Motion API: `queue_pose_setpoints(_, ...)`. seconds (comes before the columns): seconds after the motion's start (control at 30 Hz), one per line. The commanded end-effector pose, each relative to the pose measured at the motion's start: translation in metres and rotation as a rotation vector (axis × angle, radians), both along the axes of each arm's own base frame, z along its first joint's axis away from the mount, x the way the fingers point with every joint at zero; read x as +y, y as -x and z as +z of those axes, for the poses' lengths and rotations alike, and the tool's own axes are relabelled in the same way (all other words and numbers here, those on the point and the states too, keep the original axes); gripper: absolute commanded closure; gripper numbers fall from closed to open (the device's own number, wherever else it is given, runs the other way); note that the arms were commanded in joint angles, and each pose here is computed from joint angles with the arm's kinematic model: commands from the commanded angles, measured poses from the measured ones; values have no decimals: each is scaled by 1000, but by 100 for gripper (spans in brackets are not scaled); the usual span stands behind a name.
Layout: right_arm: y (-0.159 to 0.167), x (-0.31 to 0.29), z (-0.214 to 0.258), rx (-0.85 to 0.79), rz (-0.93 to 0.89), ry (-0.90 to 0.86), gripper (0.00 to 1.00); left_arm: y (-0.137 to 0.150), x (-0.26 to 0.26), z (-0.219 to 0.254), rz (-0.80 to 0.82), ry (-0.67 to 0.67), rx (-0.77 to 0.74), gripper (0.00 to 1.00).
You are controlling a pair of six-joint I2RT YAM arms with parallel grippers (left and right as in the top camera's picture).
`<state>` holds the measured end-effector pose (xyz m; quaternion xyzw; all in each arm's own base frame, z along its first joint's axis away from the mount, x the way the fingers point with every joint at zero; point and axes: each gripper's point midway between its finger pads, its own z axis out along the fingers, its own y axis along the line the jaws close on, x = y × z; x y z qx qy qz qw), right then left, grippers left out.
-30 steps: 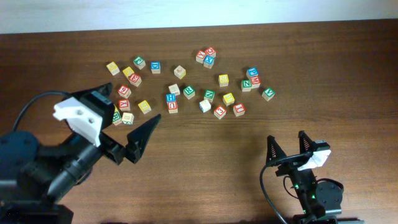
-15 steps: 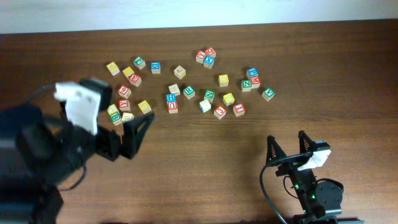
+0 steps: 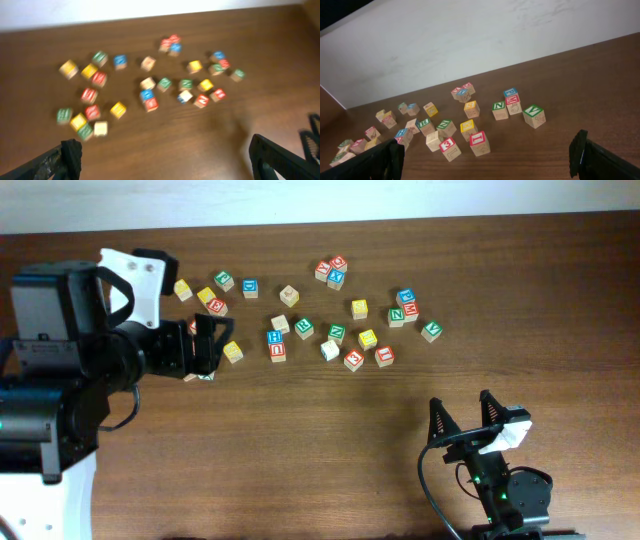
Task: Spell out RSS
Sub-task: 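Move the left gripper over the blocks toward the green R block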
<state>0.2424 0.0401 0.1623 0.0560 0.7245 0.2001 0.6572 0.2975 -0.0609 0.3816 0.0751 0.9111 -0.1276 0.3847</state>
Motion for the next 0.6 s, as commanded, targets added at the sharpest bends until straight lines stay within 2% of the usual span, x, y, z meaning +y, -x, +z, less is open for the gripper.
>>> queue_pose_setpoints(0.0,1,4,-3,8,22,-2,2,-16,27,-9,224,-13,52,1)
queue_pose_setpoints(0.13,1,4,-3,8,22,-2,2,-14,19,-24,192,6,129,1)
queue_pose_setpoints(0.47,1,4,-3,8,22,-2,2,-26,35,-65,268,-85,284,1)
queue_pose_setpoints(0.53,1,4,-3,8,22,-2,2,-30,32,-72,303,-42,320,1)
queue_pose_setpoints(0.57,1,4,-3,7,22,-2,2,-33,20,-77,287,29,353,1)
